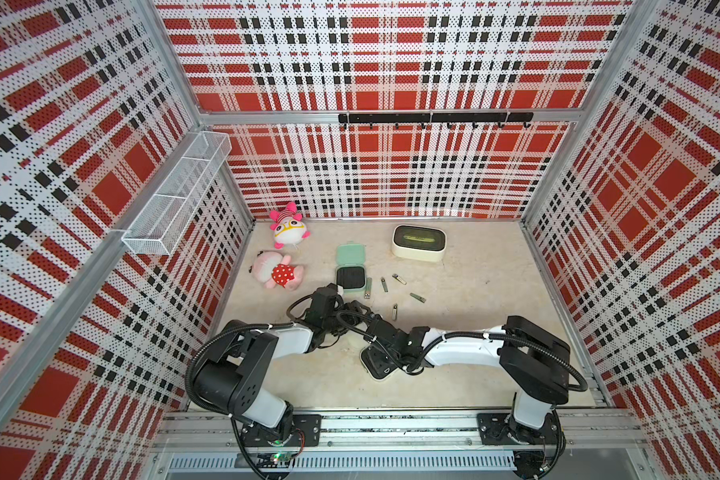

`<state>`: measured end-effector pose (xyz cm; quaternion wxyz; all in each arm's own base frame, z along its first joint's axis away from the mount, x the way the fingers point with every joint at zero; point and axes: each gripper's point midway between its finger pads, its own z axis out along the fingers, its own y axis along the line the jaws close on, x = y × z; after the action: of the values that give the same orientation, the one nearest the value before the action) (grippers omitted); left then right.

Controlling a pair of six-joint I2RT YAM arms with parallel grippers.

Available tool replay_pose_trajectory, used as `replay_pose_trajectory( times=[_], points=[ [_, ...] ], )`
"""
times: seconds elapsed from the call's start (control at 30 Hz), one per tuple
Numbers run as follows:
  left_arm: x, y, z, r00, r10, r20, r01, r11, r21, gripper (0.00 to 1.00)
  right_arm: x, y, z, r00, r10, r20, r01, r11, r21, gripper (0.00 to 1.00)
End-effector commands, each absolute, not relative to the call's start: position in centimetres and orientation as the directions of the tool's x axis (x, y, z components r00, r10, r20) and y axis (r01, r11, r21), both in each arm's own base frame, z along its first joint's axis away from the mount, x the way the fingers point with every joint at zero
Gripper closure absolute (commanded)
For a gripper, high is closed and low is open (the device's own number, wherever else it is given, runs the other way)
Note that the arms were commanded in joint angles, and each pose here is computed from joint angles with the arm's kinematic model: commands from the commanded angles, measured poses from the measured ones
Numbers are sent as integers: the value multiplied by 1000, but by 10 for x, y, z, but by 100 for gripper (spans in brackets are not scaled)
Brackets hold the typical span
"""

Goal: Organize nail clipper sets
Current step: Place the nail clipper in the storage box.

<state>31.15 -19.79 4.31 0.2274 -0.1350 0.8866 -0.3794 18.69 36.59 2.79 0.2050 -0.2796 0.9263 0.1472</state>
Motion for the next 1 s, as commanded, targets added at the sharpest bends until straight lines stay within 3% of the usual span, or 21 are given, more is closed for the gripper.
replay_pose_trajectory(
  times=[0.0, 0.37, 0.97],
  points=[
    [292, -181, 7, -885, -404, -230, -162, 731, -663, 27, 155, 321, -10, -795, -540, -277, -582, 808, 95, 90],
    [296, -181, 11, -884, -405, -235, -157, 730, -665, 27, 147, 316, -28, -796, -559, -234, -591, 800, 99, 90],
    [294, -193, 21, -888, -388, -248, -126, 723, -679, 27, 171, 336, -1, -796, -512, -321, -560, 826, 70, 67]
  ],
)
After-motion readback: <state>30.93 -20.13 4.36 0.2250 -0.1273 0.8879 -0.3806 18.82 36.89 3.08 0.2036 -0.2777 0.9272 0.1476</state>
